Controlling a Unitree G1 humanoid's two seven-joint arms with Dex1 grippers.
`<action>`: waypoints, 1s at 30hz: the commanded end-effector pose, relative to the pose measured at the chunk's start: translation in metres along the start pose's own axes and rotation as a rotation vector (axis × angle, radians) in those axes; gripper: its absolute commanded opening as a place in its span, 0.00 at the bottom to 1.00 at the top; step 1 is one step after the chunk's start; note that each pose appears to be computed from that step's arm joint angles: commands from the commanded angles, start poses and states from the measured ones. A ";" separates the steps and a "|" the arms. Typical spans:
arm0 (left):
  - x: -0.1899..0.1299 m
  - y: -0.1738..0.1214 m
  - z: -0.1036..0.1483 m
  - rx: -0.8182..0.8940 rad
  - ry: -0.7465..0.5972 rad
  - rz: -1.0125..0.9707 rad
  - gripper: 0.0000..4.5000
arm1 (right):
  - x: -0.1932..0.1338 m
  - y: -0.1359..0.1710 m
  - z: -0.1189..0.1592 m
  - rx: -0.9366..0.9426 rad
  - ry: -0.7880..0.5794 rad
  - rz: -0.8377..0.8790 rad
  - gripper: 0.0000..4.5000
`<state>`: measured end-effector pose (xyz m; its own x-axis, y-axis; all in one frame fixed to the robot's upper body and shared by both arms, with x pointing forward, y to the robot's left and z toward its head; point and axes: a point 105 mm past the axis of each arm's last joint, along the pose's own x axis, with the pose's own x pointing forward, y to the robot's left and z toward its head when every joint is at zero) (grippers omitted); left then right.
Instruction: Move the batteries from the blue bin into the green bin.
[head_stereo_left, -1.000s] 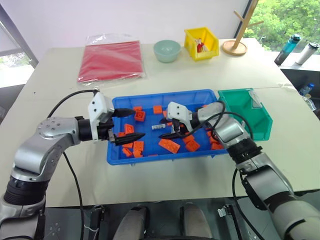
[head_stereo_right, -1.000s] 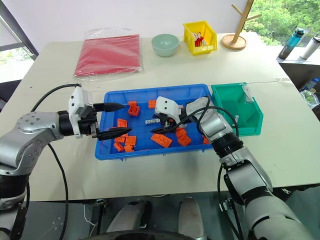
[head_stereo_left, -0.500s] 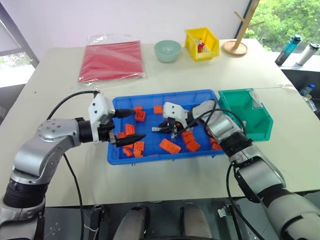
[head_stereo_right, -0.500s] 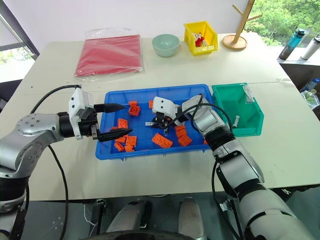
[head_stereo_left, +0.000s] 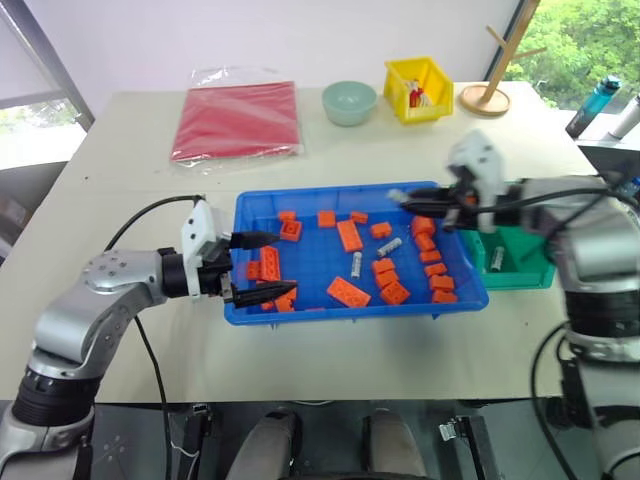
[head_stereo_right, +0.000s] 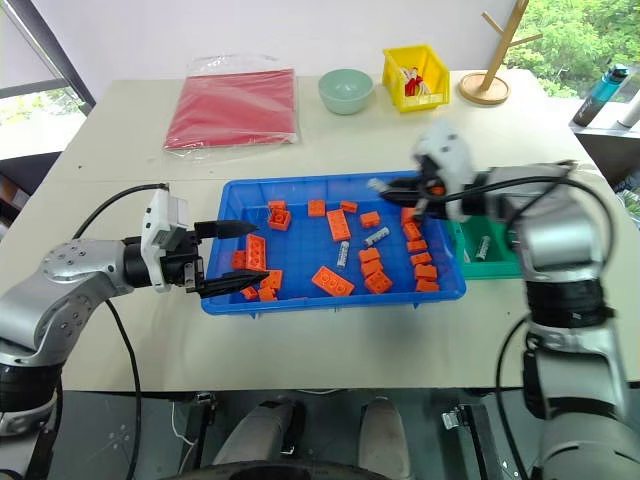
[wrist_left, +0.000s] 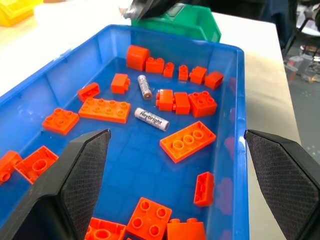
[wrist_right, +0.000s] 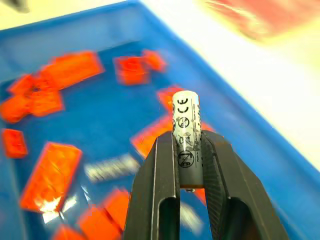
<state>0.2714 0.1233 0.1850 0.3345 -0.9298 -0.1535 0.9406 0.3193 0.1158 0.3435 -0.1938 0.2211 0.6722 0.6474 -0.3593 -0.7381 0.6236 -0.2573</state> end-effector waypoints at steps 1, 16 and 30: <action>0.005 0.001 0.009 0.033 -0.028 -0.046 1.00 | -0.040 -0.028 -0.012 0.068 0.010 -0.187 0.03; 0.013 0.010 0.010 0.078 -0.023 -0.079 1.00 | -0.068 -0.054 -0.034 0.100 0.030 -0.426 0.68; 0.006 0.011 0.008 0.090 -0.010 -0.032 1.00 | 0.045 0.051 0.013 -0.065 -0.029 0.179 0.78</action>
<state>0.2864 0.1187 0.1844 0.2934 -0.9424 -0.1604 0.9513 0.2713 0.1463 0.3409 -0.1434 0.1995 0.5751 0.7247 -0.3796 -0.8165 0.5373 -0.2113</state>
